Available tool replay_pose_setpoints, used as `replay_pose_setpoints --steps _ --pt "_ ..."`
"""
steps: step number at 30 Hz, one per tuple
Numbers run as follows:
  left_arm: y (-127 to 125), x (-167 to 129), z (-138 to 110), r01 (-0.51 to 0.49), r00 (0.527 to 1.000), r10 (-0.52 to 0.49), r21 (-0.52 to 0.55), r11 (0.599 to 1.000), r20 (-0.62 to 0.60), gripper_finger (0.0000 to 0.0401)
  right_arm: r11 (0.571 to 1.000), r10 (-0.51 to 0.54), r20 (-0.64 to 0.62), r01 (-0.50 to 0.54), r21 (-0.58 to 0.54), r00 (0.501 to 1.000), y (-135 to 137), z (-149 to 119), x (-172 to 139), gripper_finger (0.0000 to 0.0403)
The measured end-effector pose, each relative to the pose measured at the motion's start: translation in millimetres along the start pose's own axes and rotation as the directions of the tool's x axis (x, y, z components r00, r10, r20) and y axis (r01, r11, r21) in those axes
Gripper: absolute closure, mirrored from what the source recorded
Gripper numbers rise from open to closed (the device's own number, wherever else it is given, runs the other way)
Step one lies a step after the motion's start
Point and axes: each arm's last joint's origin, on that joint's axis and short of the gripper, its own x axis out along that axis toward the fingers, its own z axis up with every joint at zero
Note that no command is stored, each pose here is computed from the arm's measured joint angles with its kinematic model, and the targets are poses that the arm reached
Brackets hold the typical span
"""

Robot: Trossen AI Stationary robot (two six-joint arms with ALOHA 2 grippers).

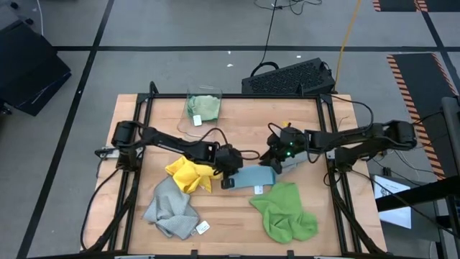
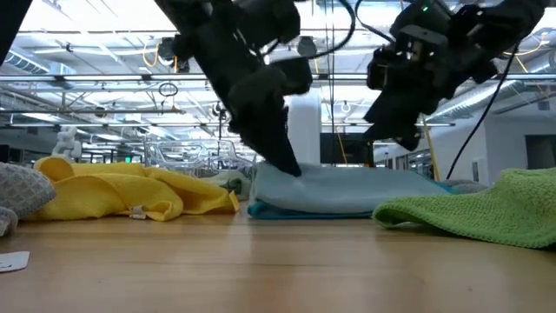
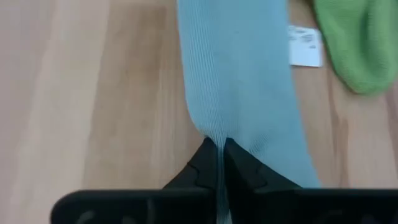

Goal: Fold microfiber towels
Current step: Fold the blue microfiber cloth

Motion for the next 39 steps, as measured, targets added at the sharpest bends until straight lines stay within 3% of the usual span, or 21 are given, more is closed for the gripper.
replay_pose_setpoints --steps 6,10,18,22,25,29,32,39 --pt "-0.8 -11.6 5.4 -0.001 1.000 -0.001 0.054 0.999 0.030 0.0393 0.995 0.079 0.003 -0.079 -0.060 0.997 -16.4 3.8 21.9 0.0204" --pt "-0.5 -13.2 4.0 -0.002 1.000 0.001 0.069 0.998 0.015 0.0389 0.990 0.131 -0.078 -0.134 -0.037 0.988 -31.5 -4.3 37.9 0.0172" --pt "-1.1 -13.9 5.0 0.011 1.000 -0.013 0.107 0.994 0.022 0.0394 0.982 0.182 -0.134 -0.188 -0.029 0.974 -46.1 -17.0 59.8 0.0174" --pt "-0.8 -14.1 4.7 0.006 1.000 -0.008 0.103 0.995 0.019 0.0385 0.977 0.202 -0.160 -0.209 -0.032 0.966 -48.3 -20.7 62.7 0.0216" --pt "-0.6 -14.0 4.4 0.001 1.000 -0.002 0.079 0.997 0.016 0.0380 0.971 0.227 -0.176 -0.237 -0.036 0.958 -46.4 -22.0 62.9 0.0286" --pt "3.1 -14.2 4.8 0.044 0.999 -0.043 -0.052 0.998 0.012 0.0376 0.969 0.236 -0.165 -0.244 -0.028 0.958 -43.4 -19.3 60.5 0.0384" --pt "4.2 -21.2 6.3 0.055 0.998 -0.054 -0.116 0.992 0.015 0.0353 0.968 0.247 -0.143 -0.252 -0.013 0.958 -38.5 -14.1 55.2 0.0385" --pt "6.9 -78.1 23.1 -0.050 0.984 0.077 -0.164 0.985 0.163 0.0252 0.925 0.380 -0.107 -0.378 0.041 0.919 -17.6 2.2 33.5 0.0395"
